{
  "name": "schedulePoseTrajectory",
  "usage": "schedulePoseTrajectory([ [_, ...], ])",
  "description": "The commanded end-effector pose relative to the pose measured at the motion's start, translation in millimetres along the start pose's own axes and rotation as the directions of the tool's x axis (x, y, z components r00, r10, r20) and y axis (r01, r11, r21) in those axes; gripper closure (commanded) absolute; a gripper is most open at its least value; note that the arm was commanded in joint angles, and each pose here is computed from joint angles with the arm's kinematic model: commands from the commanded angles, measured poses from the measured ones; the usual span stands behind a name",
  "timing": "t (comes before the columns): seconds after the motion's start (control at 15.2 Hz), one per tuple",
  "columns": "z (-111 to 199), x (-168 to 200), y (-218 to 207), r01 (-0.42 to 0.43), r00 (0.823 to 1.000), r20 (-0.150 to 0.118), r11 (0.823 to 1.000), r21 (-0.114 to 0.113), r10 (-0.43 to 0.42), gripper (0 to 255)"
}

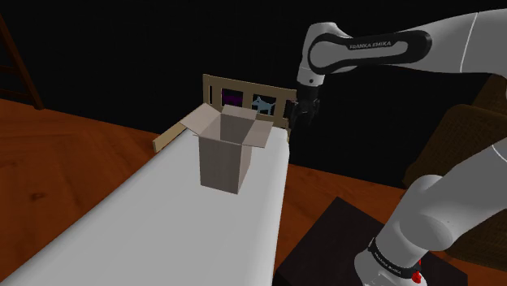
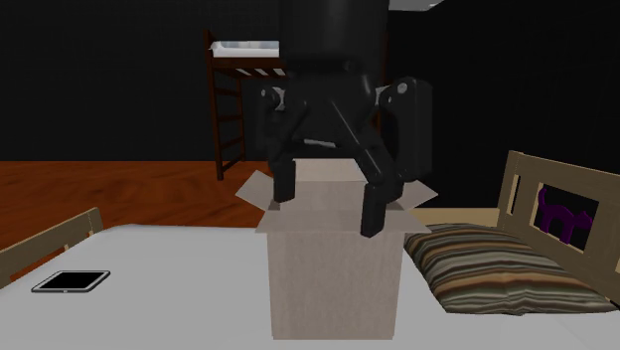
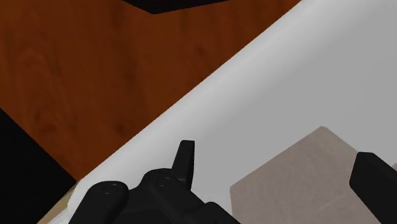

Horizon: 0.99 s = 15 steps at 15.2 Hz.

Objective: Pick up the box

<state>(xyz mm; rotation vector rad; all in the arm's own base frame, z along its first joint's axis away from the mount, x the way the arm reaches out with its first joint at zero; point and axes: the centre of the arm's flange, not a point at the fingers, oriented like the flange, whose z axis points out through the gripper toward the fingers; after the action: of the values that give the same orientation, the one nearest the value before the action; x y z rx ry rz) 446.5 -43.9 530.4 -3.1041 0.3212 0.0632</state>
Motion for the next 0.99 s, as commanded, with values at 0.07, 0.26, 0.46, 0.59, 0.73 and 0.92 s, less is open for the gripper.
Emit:
schedulePoseTrajectory([
  [0.07, 8.4, 35.3, -3.5, -0.002, 1.0, -0.013, 1.0, 0.01, 0.002, 0],
  [0.26, 18.4, 71.7, -5.1, -0.004, 1.0, -0.024, 1.0, 0.019, 0.005, 0],
  [0.46, 28.0, 108.3, -6.8, -0.006, 0.999, -0.036, 1.0, 0.029, 0.007, 0],
  [0.59, 34.2, 132.7, -7.9, -0.008, 0.999, -0.043, 0.999, 0.035, 0.009, 0],
  [0.73, 40.1, 157.1, -9.1, -0.009, 0.999, -0.051, 0.999, 0.042, 0.011, 0],
  [0.92, 48.7, 193.9, -10.8, -0.011, 0.998, -0.062, 0.999, 0.051, 0.014, 0],
])
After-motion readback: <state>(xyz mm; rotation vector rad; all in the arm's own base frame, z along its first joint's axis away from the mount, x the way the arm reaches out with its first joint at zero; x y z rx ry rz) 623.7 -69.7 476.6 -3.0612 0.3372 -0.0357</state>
